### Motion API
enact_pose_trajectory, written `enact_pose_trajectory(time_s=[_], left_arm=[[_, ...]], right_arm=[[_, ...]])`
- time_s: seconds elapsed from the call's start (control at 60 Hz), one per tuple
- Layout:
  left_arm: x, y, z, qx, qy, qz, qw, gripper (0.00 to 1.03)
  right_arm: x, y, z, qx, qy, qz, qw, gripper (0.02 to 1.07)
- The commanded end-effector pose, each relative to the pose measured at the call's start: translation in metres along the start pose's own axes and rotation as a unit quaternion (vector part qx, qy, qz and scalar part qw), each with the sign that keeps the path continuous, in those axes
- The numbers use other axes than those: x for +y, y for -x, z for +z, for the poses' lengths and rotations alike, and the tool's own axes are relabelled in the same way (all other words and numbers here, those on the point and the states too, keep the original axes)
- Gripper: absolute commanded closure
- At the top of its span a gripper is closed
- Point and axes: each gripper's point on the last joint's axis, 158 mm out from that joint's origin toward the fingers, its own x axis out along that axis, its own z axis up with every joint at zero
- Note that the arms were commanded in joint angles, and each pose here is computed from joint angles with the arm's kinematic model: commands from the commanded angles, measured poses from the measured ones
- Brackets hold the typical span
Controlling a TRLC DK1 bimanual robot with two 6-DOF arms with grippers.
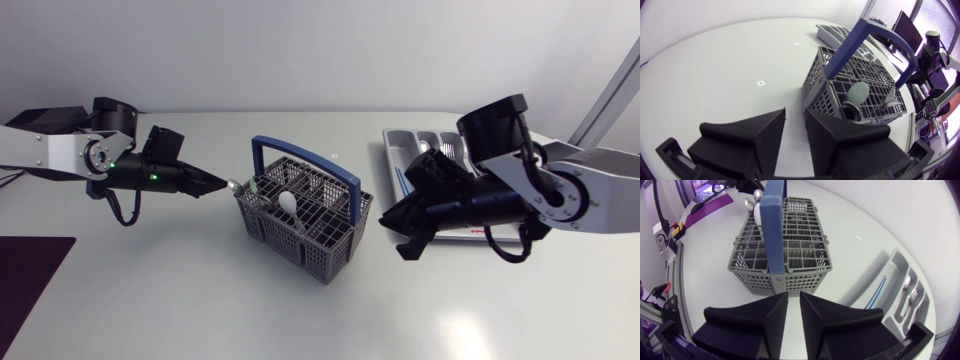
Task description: Unload the cutlery basket into the drawer organizer.
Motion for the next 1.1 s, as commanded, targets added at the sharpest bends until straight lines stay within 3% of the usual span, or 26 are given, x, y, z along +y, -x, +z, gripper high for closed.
enact_pose_trajectory(time_s=[0.0, 0.333, 0.667, 1.083], left_arm=[[-0.008, -0.016, -0.007, 0.016, -0.008, -0.022, 1.0, 0.83], [-0.017, -0.032, -0.018, 0.025, -0.011, -0.057, 0.998, 0.83], [-0.045, -0.025, -0.022, 0.013, -0.025, -0.105, 0.994, 0.83], [-0.058, 0.023, -0.037, -0.009, -0.03, -0.098, 0.995, 0.83]], right_arm=[[0.002, -0.018, -0.017, 0.028, -0.03, 0.014, 0.999, 0.87], [-0.013, -0.061, -0.001, 0.02, -0.049, 0.003, 0.999, 0.87], [-0.031, -0.077, 0.023, 0.005, -0.052, -0.007, 0.999, 0.86], [-0.046, -0.103, 0.061, -0.011, -0.041, -0.02, 0.999, 0.87]])
